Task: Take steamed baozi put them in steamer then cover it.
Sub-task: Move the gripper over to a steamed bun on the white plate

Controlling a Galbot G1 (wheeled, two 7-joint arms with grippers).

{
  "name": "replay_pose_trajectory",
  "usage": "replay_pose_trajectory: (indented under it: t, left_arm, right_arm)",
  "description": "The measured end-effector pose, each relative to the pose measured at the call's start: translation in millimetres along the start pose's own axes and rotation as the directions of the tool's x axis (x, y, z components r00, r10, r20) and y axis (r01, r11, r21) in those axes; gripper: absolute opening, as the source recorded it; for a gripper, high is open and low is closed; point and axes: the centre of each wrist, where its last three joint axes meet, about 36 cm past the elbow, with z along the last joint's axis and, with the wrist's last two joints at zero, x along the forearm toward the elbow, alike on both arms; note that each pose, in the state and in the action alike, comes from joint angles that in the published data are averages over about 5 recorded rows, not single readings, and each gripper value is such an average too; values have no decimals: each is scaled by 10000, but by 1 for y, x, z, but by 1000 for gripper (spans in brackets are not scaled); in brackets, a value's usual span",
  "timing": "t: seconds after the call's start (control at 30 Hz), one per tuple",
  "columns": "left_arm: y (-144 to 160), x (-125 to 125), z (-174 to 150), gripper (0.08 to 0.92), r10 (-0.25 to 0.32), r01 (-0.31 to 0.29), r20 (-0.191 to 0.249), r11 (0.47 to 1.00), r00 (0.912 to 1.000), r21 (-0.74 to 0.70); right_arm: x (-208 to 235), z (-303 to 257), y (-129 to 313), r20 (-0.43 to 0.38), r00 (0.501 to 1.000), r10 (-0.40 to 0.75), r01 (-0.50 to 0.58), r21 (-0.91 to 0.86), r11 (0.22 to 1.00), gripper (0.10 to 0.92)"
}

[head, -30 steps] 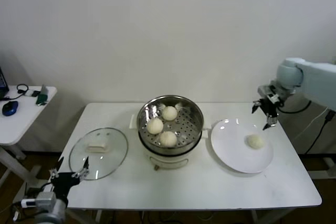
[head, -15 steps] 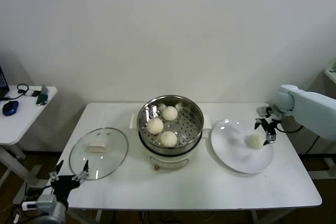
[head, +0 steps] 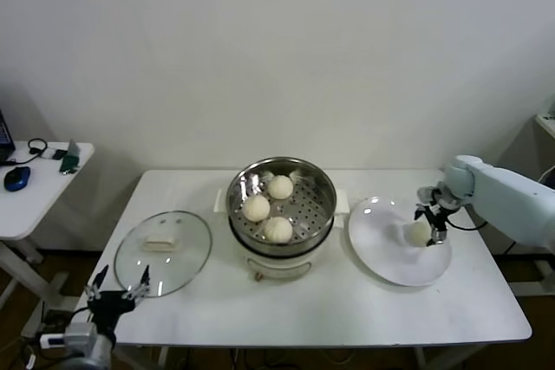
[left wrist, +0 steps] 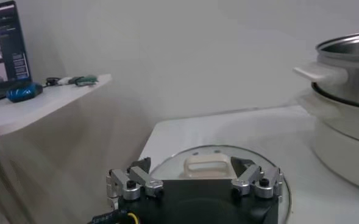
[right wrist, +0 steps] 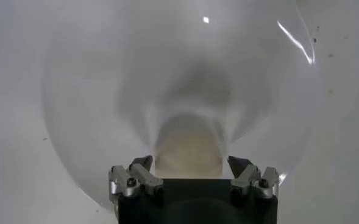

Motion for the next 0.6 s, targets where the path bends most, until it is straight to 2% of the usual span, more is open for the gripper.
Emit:
replay_pose_trajectory:
  t: [0.17, 0.4, 0.6]
  left_arm:
    - [-2, 0, 0, 823, 18, -18, 15, 10000, 10000, 3]
    - [-1, -1, -1, 823, -4, 4, 39, 10000, 10000, 1]
    - [-2, 0, -2, 823, -9, 9, 76, 10000, 10000, 16]
  right_arm:
    - [-2, 5, 2, -16, 10000, 27, -27, -64, 10000, 816]
    - [-1, 5, 0, 199, 9996, 206, -205, -40, 9998, 753]
    - [3, 3, -2, 304, 9991, 294, -294, 2, 9996, 734]
